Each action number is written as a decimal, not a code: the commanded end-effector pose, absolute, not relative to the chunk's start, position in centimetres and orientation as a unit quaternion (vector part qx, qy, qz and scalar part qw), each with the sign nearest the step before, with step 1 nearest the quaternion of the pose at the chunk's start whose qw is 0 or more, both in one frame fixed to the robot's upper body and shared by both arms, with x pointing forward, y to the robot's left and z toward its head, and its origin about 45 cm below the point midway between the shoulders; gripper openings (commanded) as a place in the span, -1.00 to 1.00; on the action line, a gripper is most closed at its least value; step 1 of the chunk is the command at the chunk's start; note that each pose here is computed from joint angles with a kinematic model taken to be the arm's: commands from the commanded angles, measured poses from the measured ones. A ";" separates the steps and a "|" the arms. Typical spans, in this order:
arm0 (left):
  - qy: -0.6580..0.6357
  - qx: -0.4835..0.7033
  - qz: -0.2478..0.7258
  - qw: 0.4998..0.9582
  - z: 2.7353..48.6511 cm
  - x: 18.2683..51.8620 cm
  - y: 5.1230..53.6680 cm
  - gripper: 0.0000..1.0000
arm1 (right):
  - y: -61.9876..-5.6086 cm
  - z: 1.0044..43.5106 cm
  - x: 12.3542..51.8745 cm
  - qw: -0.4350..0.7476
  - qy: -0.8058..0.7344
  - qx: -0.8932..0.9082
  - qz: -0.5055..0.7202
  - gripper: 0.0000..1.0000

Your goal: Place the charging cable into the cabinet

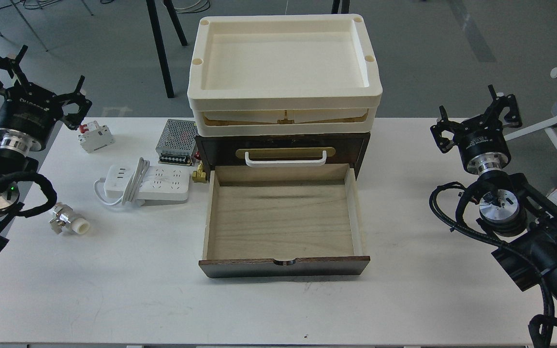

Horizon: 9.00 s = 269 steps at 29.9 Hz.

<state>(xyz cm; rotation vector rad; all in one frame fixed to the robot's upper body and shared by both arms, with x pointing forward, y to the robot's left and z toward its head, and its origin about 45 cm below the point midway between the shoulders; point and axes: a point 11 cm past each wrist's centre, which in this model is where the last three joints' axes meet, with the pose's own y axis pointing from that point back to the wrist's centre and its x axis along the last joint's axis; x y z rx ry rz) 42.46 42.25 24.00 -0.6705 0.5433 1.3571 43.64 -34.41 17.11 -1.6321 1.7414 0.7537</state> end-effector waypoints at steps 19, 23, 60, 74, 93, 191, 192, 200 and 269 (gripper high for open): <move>0.086 -0.104 0.560 0.817 29.1 43.5 40.0 0.97 | -34.4 17.1 43.7 0.316 0.662 -0.617 0.286 1.00; -0.034 -0.027 0.506 0.862 36.2 42.0 39.3 0.92 | -34.4 17.1 43.7 0.316 0.662 -0.617 0.286 1.00; -0.403 0.630 0.152 0.647 12.3 40.6 39.3 0.78 | -34.4 17.0 43.6 0.318 0.665 -0.615 0.281 1.00; -0.387 0.631 0.145 0.656 10.9 39.4 39.5 -0.31 | -34.3 17.0 43.6 0.316 0.665 -0.615 0.282 1.00; -0.390 0.597 0.176 0.678 14.0 40.8 40.6 -0.91 | -34.4 17.0 43.6 0.317 0.665 -0.614 0.282 1.00; -0.261 0.349 0.101 0.894 18.5 36.3 19.1 -0.82 | -34.3 16.9 43.6 0.314 0.664 -0.617 0.282 1.00; -0.256 0.359 0.107 0.891 18.0 36.6 19.8 -0.81 | -34.2 16.9 43.6 0.314 0.664 -0.617 0.282 1.00; -0.239 0.383 0.128 0.883 16.8 37.7 21.8 -0.77 | -34.4 16.9 43.6 0.314 0.665 -0.616 0.281 1.00; 0.243 -0.281 0.653 0.660 19.1 43.9 40.7 0.99 | -35.0 17.9 44.0 0.330 0.662 -0.610 0.283 1.00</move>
